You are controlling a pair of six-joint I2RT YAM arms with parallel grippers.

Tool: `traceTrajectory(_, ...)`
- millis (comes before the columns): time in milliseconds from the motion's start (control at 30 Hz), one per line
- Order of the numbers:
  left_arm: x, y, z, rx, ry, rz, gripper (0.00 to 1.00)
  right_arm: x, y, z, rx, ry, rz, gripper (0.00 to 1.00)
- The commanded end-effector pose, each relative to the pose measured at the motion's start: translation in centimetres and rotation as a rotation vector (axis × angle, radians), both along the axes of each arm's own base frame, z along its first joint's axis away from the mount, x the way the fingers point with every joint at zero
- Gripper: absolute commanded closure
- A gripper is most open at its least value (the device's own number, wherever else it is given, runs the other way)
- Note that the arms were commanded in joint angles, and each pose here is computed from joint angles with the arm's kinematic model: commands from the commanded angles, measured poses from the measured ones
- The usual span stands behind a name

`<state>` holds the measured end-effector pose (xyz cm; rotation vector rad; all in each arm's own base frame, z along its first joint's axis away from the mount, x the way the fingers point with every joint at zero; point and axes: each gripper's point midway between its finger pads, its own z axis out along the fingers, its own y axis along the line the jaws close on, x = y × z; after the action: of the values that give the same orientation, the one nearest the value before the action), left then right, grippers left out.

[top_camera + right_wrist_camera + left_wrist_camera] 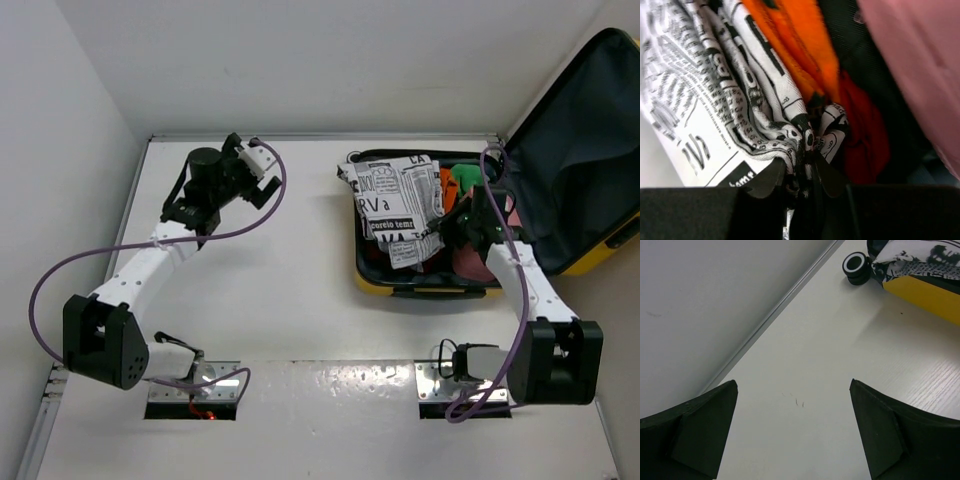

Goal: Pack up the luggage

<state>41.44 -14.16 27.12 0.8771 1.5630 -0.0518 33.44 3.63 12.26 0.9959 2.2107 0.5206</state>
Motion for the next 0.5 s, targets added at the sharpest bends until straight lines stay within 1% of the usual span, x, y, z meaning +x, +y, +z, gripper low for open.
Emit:
traceTrajectory(0,0.6,-0.4,2.4,-0.035,-0.032,0.007,0.00,-3.0,-1.0,-2.3,-0.065,0.101,-0.046,1.00)
traceTrajectory(100,0.5,-0.5,2.1,-0.030,-0.022,0.010,0.00,-4.9,-1.1,-3.5,-0.112,0.130,-0.037,1.00)
traceTrajectory(133,0.4,-0.9,2.1,-0.022,-0.027,0.000,0.00,-5.4,0.2,-3.8,-0.140,0.125,0.036,1.00)
traceTrajectory(167,0.3,-0.9,1.9,-0.019,-0.015,-0.001,0.00,-5.8,0.4,-3.7,-0.149,0.127,0.057,1.00)
traceTrajectory(200,0.3,-0.9,1.9,-0.018,-0.015,-0.001,0.00,-5.7,0.6,-3.4,-0.158,0.118,0.080,0.90)
traceTrajectory(233,0.3,-1.4,1.5,-0.016,-0.006,-0.011,0.00,-5.8,0.8,-2.9,-0.184,0.105,0.127,0.85)
traceTrajectory(267,0.3,-1.3,1.5,-0.008,-0.011,-0.013,0.00,-6.3,1.3,-2.9,-0.217,0.114,0.192,0.82)
traceTrajectory(300,0.3,-1.3,1.5,-0.008,-0.011,-0.013,0.00,-5.9,1.4,-1.9,-0.235,0.086,0.207,0.77)
traceTrajectory(333,0.4,-1.2,1.5,-0.006,-0.011,-0.003,0.00,-5.5,1.3,-0.7,-0.271,0.044,0.240,0.58)
traceTrajectory(367,0.5,-1.2,1.9,-0.009,-0.020,-0.003,0.00,-5.2,1.5,0.4,-0.298,0.007,0.281,0.49)
traceTrajectory(400,0.3,-1.6,1.9,-0.009,-0.020,-0.012,0.00,-5.0,1.3,0.9,-0.334,-0.008,0.310,0.42)
traceTrajectory(433,0.5,-1.4,1.5,-0.004,-0.012,-0.002,0.00,-4.0,1.2,3.7,-0.357,-0.079,0.309,0.33)
traceTrajectory(467,0.6,-1.3,1.5,-0.002,-0.013,0.007,0.00,-3.9,0.9,4.3,-0.420,-0.098,0.364,0.31)
